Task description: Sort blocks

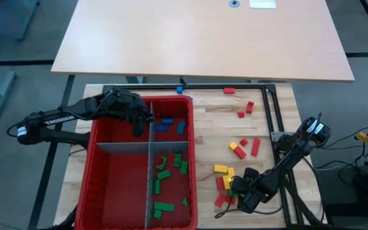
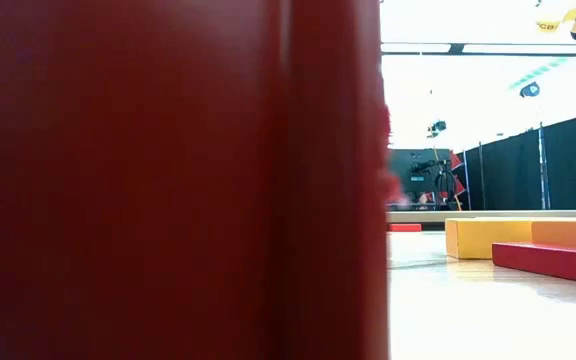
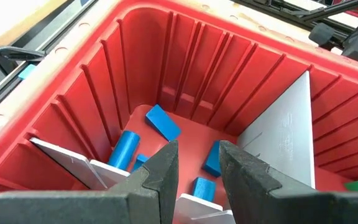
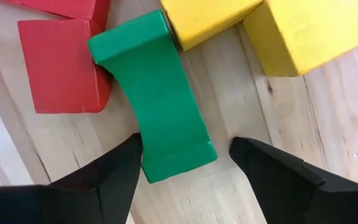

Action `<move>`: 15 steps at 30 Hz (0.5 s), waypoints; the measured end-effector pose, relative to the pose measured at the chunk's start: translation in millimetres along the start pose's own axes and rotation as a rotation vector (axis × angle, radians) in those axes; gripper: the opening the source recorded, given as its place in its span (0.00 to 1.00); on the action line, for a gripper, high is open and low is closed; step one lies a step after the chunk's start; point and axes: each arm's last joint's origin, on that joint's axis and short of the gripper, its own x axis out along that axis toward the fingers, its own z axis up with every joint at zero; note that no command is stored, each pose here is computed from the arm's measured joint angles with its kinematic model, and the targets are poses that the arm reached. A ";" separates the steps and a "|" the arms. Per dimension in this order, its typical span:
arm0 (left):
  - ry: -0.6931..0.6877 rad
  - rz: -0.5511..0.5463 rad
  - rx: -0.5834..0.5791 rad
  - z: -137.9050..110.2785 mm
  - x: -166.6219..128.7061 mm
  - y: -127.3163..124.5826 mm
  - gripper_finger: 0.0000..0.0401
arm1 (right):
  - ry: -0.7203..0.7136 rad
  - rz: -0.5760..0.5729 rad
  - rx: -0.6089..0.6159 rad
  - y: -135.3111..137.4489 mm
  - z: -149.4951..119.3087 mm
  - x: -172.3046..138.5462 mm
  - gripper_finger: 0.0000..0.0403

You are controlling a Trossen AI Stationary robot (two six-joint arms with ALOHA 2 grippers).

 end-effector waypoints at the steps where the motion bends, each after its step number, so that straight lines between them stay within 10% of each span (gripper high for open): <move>1: -0.003 0.000 0.000 0.3 0.0 0.0 0.26 | -0.001 -0.001 -0.002 -0.3 0.5 0.1 0.65; 15: -0.009 0.000 0.001 0.8 0.0 -0.1 0.26 | -0.059 -0.010 -0.055 3.3 16.4 -8.8 0.63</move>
